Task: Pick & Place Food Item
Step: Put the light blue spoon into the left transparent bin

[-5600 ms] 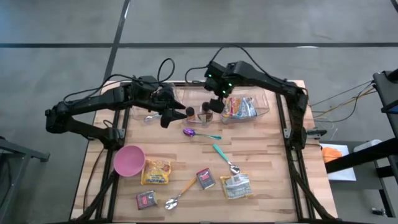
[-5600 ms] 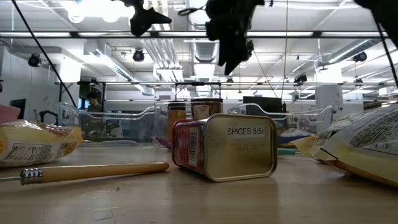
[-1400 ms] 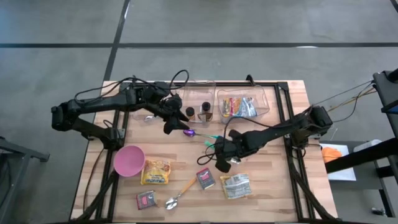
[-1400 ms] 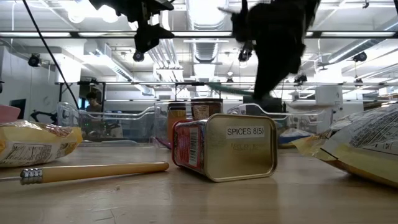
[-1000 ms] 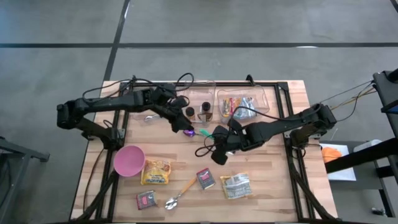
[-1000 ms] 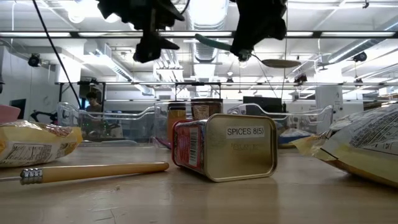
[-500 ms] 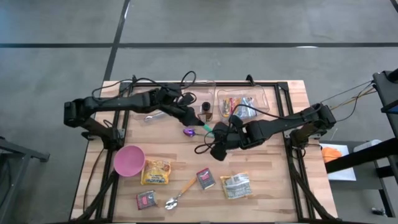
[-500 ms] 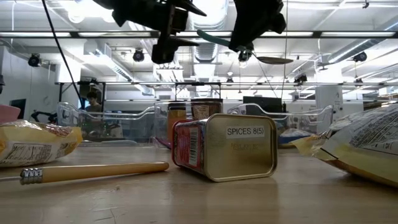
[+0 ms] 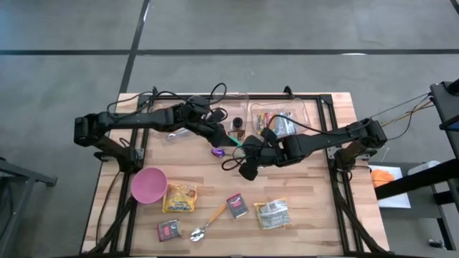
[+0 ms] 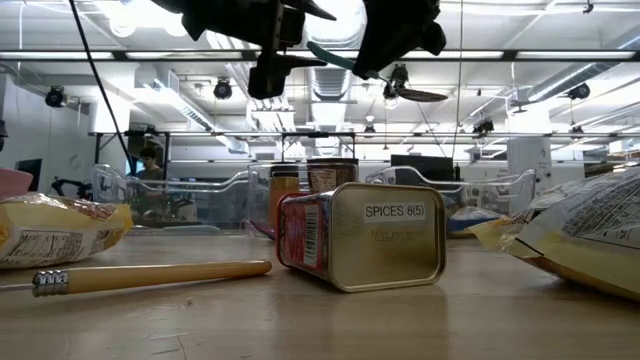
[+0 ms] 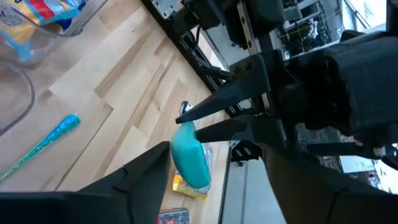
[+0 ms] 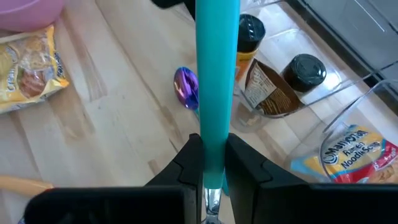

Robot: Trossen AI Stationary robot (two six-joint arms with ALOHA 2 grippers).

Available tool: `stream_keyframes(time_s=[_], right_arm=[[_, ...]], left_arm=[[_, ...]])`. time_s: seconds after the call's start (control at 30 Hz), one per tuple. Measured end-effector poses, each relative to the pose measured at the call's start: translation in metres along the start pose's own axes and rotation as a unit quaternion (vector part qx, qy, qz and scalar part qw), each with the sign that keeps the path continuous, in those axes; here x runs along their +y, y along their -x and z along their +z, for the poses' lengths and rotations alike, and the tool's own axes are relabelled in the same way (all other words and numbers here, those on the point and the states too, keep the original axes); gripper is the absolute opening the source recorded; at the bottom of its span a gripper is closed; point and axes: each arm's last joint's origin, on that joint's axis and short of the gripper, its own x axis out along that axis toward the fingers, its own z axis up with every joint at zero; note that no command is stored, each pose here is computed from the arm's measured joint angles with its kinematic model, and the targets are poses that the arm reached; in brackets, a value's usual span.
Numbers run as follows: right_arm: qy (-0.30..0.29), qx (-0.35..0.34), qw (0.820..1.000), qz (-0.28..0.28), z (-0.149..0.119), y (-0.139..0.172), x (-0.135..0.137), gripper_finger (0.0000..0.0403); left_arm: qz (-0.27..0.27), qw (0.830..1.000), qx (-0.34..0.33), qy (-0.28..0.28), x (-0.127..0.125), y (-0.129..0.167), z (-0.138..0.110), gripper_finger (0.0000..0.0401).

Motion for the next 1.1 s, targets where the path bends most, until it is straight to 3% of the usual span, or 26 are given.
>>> stream_keyframes(time_s=[0.3, 0.47, 0.87, 1.1], right_arm=[[0.002, -0.002, 1.000, 0.002, 0.0005, 0.0000, 0.0001, 0.0034], [0.000, -0.001, 1.000, 0.003, 0.0005, 0.0006, 0.0000, 0.0034], [-0.005, -0.001, 1.000, 0.004, 0.0005, 0.0006, 0.0000, 0.0035], [-0.006, 0.003, 1.000, 0.014, 0.0003, -0.0017, 0.0022, 0.0120]], left_arm=[[0.011, 1.000, -0.009, -0.005, 0.0010, 0.0000, 0.0002, 0.0123], [0.025, 1.000, -0.014, -0.010, 0.0033, -0.0003, -0.0001, 0.0073], [0.028, 0.999, -0.016, -0.030, 0.0036, -0.0003, -0.0001, 0.0059], [0.010, 0.998, -0.021, -0.052, -0.0017, 0.0011, 0.0022, 0.0054]])
